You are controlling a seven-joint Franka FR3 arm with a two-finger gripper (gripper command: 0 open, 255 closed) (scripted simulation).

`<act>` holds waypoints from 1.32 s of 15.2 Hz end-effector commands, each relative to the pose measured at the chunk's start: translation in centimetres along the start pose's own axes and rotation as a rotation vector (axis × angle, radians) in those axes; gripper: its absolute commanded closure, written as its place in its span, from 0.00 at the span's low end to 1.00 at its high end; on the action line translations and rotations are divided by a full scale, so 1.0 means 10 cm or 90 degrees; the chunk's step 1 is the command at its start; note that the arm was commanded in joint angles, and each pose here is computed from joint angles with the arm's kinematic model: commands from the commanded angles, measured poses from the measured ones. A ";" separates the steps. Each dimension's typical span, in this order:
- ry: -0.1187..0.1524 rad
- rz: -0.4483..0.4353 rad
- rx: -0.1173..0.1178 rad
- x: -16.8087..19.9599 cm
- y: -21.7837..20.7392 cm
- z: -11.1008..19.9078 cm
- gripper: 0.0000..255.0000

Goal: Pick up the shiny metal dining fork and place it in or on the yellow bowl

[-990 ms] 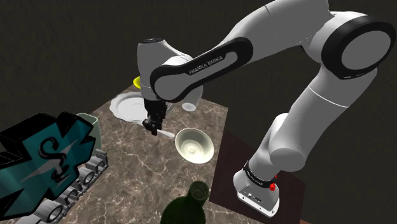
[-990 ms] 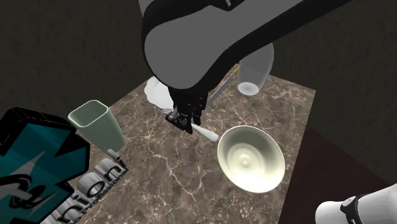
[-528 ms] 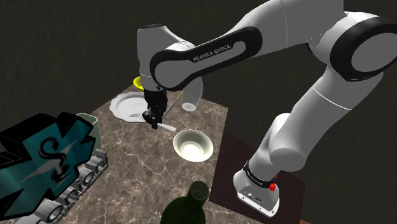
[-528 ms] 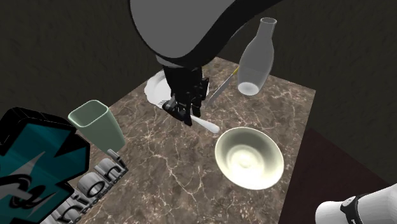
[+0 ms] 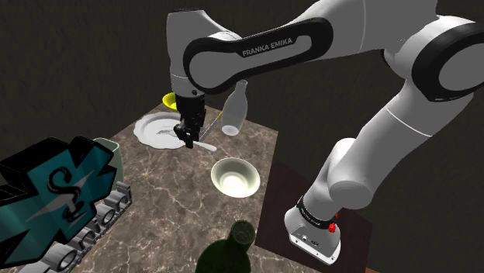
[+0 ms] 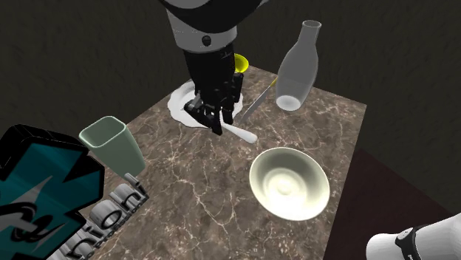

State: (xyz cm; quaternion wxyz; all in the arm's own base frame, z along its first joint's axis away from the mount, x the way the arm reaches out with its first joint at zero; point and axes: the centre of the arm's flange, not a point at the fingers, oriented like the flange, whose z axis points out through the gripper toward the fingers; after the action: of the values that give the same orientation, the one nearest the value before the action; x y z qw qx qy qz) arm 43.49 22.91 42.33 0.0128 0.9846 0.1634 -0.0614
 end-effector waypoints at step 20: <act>0.000 0.000 0.000 1.47 2.20 -0.10 1.00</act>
State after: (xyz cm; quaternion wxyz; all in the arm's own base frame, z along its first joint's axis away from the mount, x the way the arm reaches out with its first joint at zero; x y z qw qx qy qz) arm 63.54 7.58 41.55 0.0127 0.9846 0.1630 -0.0617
